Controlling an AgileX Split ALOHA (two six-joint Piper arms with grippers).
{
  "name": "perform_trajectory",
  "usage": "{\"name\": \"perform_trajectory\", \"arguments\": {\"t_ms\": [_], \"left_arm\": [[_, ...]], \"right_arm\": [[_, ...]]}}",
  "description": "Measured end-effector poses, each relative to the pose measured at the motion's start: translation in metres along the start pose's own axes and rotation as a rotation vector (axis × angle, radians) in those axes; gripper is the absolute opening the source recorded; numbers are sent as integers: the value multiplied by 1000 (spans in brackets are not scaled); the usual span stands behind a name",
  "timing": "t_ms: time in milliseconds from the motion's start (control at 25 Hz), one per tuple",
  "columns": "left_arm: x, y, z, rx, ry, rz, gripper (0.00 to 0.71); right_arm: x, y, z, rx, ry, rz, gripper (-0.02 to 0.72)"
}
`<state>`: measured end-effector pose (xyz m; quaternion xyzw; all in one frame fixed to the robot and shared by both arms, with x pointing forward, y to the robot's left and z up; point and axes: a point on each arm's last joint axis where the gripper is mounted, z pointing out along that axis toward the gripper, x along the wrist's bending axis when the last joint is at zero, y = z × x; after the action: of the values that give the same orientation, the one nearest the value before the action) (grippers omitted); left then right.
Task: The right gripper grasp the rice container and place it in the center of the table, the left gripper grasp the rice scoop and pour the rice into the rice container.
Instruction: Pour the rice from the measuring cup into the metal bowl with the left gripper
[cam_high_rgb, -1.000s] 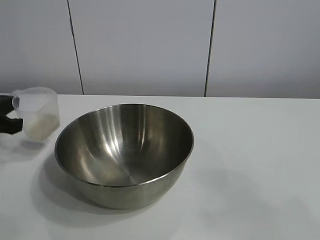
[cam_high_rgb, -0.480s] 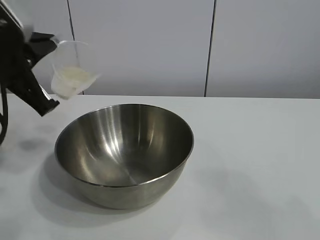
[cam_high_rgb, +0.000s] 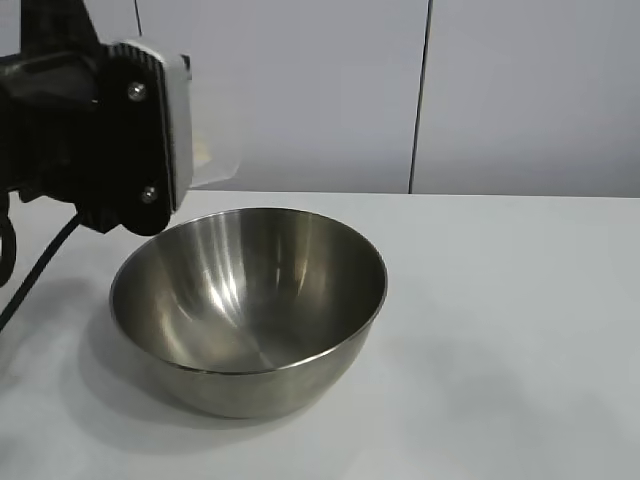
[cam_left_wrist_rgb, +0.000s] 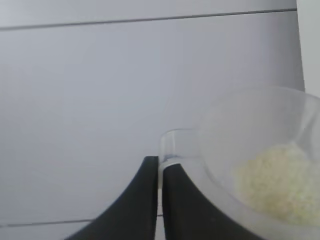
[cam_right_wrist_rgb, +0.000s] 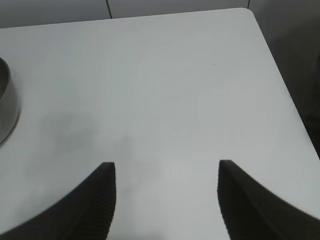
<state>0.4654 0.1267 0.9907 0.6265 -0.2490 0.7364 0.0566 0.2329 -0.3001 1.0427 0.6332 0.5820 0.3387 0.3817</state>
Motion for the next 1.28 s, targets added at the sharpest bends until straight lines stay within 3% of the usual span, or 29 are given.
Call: {"name": "perform_trajectory", "arguments": {"t_ms": [200,840,960,1120,1280], "left_arm": [[7,1,5,0,32,177,10],[6,1,5,-9,20,186,10],[6,1,5,-10,19,67,10],[5,0,5,-1,12,-250,10],[2,-6,5,69,-3,-569,10]], "right_arm": [[0,0,0,0,0,0,408],[0,0,0,0,3,1,408],[0,0,0,0,3,1,408],[0,0,0,0,3,1,408],[0,0,0,0,3,1,408]]}}
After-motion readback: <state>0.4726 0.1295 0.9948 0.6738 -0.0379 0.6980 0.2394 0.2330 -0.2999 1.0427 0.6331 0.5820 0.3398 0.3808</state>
